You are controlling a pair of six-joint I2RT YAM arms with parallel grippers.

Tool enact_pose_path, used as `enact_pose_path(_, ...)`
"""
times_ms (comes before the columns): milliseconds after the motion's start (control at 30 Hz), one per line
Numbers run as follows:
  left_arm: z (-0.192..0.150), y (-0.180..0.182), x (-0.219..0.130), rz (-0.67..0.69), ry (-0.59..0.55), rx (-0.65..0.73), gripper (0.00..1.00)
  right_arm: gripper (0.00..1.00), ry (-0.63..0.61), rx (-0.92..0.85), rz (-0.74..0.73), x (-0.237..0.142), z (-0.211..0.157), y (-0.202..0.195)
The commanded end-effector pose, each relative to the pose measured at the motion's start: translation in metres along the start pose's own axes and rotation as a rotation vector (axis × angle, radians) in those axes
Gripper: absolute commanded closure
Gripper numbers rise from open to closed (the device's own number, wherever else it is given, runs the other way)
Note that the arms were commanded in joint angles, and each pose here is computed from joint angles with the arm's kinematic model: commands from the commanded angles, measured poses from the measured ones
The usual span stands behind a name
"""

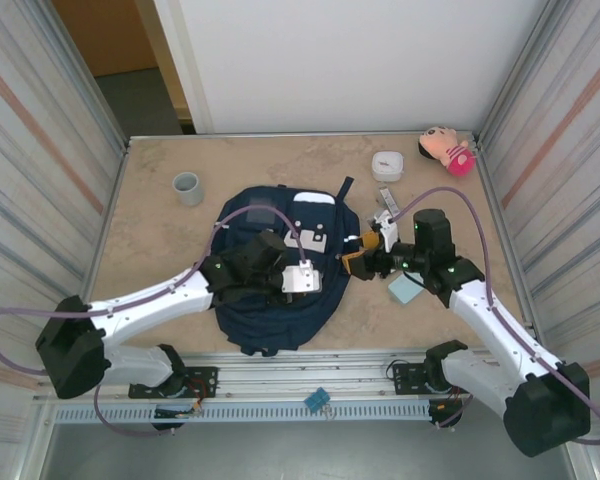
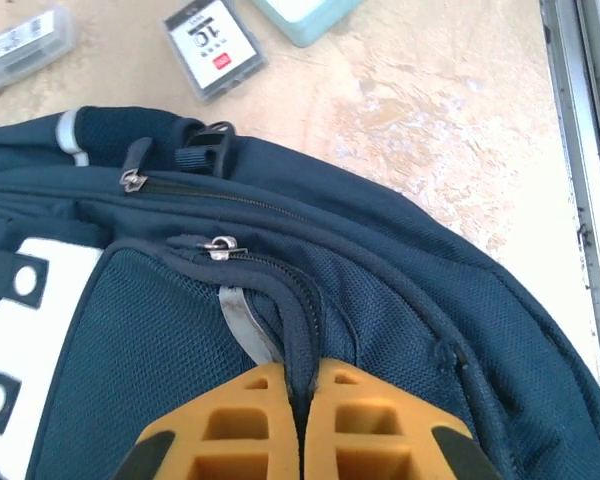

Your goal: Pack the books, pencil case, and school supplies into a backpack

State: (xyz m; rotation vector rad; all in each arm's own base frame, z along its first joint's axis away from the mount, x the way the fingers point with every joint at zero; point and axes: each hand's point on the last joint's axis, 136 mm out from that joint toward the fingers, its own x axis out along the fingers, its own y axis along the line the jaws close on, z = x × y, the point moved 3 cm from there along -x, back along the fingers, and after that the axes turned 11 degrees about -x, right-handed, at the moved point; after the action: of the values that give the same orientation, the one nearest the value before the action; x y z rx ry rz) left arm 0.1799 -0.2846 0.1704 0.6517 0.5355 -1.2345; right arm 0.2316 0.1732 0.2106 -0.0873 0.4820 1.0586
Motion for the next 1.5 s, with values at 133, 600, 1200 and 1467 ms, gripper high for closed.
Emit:
enact_pose_path(133,0.03,0.012,-0.054,0.05,-0.311,-0.046,1.0,0.22,0.105,0.271,0.039,0.014,-0.009,-0.028)
enact_pose_path(600,0.039,0.025,-0.091,0.099,-0.412,-0.024,1.0,0.17,0.195,0.302,0.267,0.062,-0.014,-0.042)
enact_pose_path(1200,0.04,0.034,-0.093,0.128,-0.401,-0.036,1.0,0.68,0.251,0.354,0.422,0.079,-0.025,-0.024)
enact_pose_path(1467,0.04,0.041,-0.089,0.147,-0.394,-0.05,1.0,0.83,0.254,0.385,0.421,0.074,-0.023,-0.02)
